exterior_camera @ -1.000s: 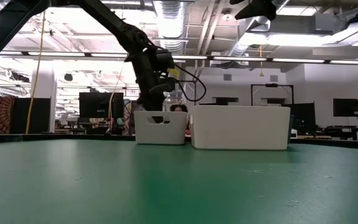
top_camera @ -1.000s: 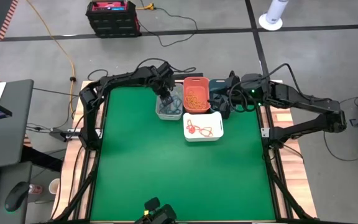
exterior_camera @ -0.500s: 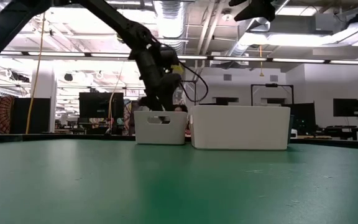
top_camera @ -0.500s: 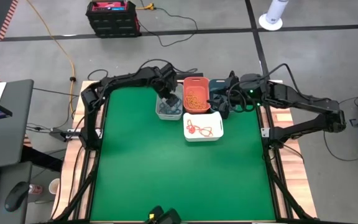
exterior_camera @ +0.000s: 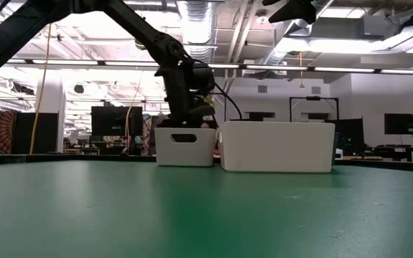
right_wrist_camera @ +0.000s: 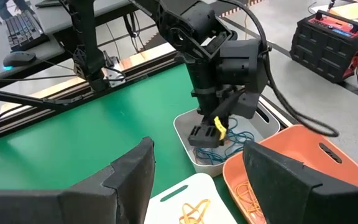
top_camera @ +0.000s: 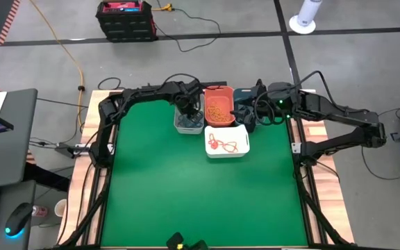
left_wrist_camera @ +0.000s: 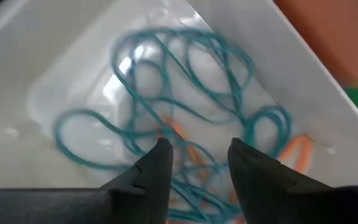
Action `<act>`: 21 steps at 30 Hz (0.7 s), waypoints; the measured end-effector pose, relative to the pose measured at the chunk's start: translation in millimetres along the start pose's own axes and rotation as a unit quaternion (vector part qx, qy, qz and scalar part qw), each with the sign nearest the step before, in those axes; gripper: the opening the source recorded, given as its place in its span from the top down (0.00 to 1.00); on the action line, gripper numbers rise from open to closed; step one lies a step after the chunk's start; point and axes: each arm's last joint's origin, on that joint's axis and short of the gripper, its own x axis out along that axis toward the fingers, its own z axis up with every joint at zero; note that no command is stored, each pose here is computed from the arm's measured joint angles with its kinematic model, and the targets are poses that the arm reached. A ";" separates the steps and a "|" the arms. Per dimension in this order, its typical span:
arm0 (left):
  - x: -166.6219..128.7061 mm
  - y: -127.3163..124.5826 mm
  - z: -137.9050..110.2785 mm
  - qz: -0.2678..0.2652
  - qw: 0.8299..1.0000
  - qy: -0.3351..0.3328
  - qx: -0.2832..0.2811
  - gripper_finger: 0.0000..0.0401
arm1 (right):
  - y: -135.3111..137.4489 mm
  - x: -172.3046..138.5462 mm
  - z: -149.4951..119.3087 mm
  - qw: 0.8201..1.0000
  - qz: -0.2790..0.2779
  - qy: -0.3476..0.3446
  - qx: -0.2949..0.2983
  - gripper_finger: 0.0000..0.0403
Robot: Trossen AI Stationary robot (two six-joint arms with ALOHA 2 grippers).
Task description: Sort rubber bands into baskets
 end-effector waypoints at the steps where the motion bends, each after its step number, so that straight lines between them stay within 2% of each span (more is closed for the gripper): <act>1: -0.2 -0.1 0.3 0.005 1.000 -0.002 0.007 0.64 | -0.1 0.0 0.0 1.000 0.000 0.000 0.000 0.33; 5: -0.1 -6.2 -3.3 0.043 0.998 0.003 0.043 0.64 | 0.0 -0.1 0.0 1.000 0.000 0.000 0.001 0.33; 10: 4.7 -10.6 -1.1 0.042 0.996 -0.010 0.077 0.65 | 0.0 -0.1 0.0 1.000 0.000 0.000 0.002 0.33; 16: 29.6 -7.3 -7.2 0.038 0.996 0.035 0.075 0.65 | 0.9 -0.2 -0.1 1.000 0.002 0.000 0.002 0.33; 21: 36.8 -8.8 -9.4 0.037 0.995 0.047 0.081 0.65 | 2.9 -0.5 -0.6 1.000 0.006 0.001 0.001 0.33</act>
